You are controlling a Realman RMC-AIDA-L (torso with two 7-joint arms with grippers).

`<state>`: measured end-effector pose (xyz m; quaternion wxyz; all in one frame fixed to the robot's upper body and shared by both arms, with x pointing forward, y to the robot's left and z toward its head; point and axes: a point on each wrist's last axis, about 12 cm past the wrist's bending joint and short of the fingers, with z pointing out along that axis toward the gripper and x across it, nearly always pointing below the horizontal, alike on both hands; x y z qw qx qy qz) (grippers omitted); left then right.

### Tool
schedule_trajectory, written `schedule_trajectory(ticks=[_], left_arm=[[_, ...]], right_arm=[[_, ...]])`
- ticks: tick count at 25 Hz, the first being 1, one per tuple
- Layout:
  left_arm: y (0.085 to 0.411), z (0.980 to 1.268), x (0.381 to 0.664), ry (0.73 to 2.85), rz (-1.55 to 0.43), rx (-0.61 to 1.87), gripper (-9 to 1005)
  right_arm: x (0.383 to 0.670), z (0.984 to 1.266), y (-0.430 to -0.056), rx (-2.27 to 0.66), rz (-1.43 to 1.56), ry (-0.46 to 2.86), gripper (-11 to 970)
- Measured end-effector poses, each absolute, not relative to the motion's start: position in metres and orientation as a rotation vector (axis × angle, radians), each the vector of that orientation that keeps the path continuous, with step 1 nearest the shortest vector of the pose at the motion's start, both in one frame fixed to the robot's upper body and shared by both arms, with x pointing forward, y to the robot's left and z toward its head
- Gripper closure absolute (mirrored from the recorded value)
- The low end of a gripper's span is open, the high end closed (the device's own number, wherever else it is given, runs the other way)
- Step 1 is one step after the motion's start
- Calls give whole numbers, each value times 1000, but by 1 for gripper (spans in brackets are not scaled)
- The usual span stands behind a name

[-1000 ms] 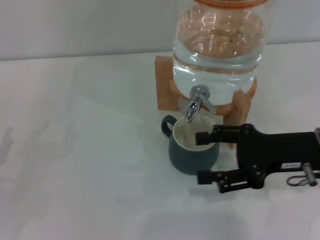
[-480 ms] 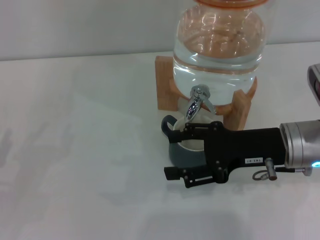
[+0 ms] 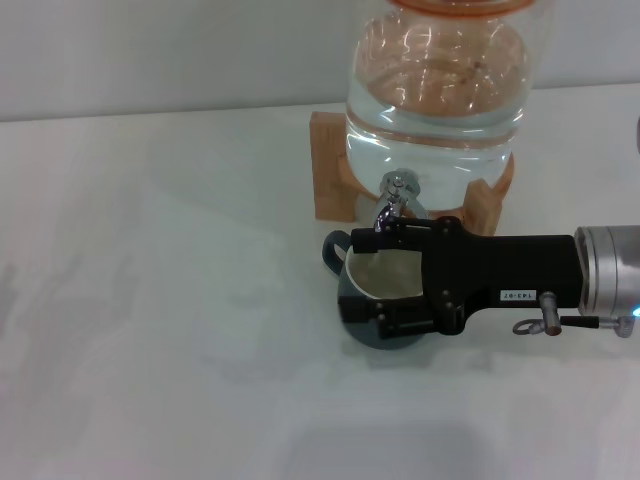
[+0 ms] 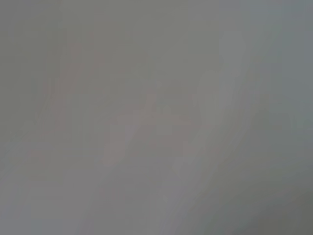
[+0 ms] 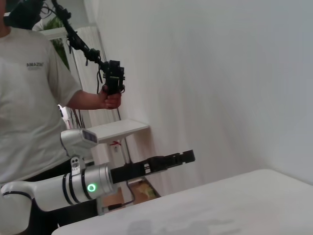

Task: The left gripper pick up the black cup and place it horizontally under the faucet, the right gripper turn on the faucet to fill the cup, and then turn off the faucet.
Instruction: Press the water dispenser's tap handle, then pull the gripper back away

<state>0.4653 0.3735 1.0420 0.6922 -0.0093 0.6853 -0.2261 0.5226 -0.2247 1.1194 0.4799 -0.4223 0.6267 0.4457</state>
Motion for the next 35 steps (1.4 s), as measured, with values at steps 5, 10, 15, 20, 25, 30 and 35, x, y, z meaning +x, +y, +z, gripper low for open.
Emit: schedule_trajectory(ticks=[5, 10, 15, 20, 25, 30, 35], left_arm=[[373, 1042, 466, 1529, -506, -20, 481], [374, 1043, 467, 1526, -504, -21, 481], [374, 1044, 468, 1525, -504, -20, 481], [373, 1044, 469, 1524, -497, -13, 482], [373, 1042, 468, 1528, -491, -10, 482], [373, 1042, 467, 1529, -488, -9, 481], [374, 1042, 467, 1524, -484, -19, 481]], right_arm=[[522, 1118, -232, -1005, 1069, 1548, 121], [522, 1117, -241, -984, 1044, 1563, 121], [523, 1116, -247, -969, 1024, 1577, 121], [523, 1116, -251, -955, 1014, 1584, 121], [525, 1116, -252, -941, 1002, 1590, 121], [526, 1116, -251, -943, 1005, 1587, 121], [524, 1116, -250, -950, 1019, 1580, 121]])
